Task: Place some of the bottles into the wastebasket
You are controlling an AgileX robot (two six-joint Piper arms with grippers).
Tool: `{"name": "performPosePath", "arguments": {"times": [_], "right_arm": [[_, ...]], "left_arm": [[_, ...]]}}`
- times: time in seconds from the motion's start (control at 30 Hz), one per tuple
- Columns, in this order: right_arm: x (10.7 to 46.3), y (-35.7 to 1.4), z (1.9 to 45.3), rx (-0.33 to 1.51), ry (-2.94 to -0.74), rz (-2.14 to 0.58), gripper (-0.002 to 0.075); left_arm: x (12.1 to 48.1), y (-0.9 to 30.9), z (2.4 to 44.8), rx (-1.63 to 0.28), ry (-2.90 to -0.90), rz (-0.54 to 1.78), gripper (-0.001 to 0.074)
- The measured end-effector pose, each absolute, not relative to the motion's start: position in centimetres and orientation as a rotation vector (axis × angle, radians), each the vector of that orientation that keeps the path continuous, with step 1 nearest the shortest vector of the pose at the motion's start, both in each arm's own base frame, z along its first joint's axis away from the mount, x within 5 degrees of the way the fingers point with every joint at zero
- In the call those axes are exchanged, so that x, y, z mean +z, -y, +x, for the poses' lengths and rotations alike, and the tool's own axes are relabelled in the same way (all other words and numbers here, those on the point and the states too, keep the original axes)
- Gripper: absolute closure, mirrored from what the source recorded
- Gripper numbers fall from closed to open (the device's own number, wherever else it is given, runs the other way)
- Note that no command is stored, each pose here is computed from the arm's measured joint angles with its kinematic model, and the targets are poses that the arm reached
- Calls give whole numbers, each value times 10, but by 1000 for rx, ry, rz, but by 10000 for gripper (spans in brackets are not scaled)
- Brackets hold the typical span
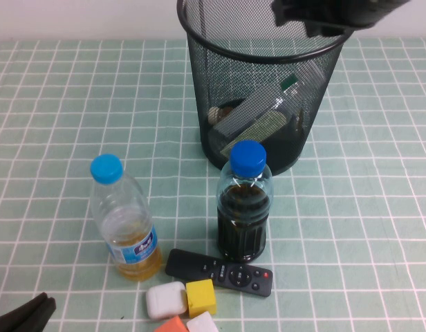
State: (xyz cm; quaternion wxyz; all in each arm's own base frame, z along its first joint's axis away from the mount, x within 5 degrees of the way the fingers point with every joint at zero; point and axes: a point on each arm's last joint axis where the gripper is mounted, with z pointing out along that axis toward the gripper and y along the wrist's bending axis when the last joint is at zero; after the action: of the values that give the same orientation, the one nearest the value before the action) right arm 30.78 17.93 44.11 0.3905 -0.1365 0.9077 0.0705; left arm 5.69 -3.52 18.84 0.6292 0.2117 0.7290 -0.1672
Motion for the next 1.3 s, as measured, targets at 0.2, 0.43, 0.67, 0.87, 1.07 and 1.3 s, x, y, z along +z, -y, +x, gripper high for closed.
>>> {"name": "performPosePath", "arguments": {"times": [0.2, 0.43, 0.67, 0.87, 1.07, 1.3], "right_arm": [[450, -171, 300, 141, -2299, -339, 732], [450, -165, 299, 95, -2319, -341, 733], [455, -140, 262, 104, -2081, -463, 734], [424, -80, 206, 118, -1872, -371, 734], [344, -21, 137, 41, -1825, -172, 734], [251, 5, 67, -60, -1723, 22, 734]], "left_arm": [[188, 35, 57, -383, -1670, 485, 739], [188, 35, 57, -383, -1670, 485, 739], [188, 35, 57, -383, -1670, 485, 739], [188, 35, 57, -383, -1670, 485, 739], [188, 35, 57, -383, -1670, 485, 739], [188, 35, 57, -383, -1670, 485, 739]]}}
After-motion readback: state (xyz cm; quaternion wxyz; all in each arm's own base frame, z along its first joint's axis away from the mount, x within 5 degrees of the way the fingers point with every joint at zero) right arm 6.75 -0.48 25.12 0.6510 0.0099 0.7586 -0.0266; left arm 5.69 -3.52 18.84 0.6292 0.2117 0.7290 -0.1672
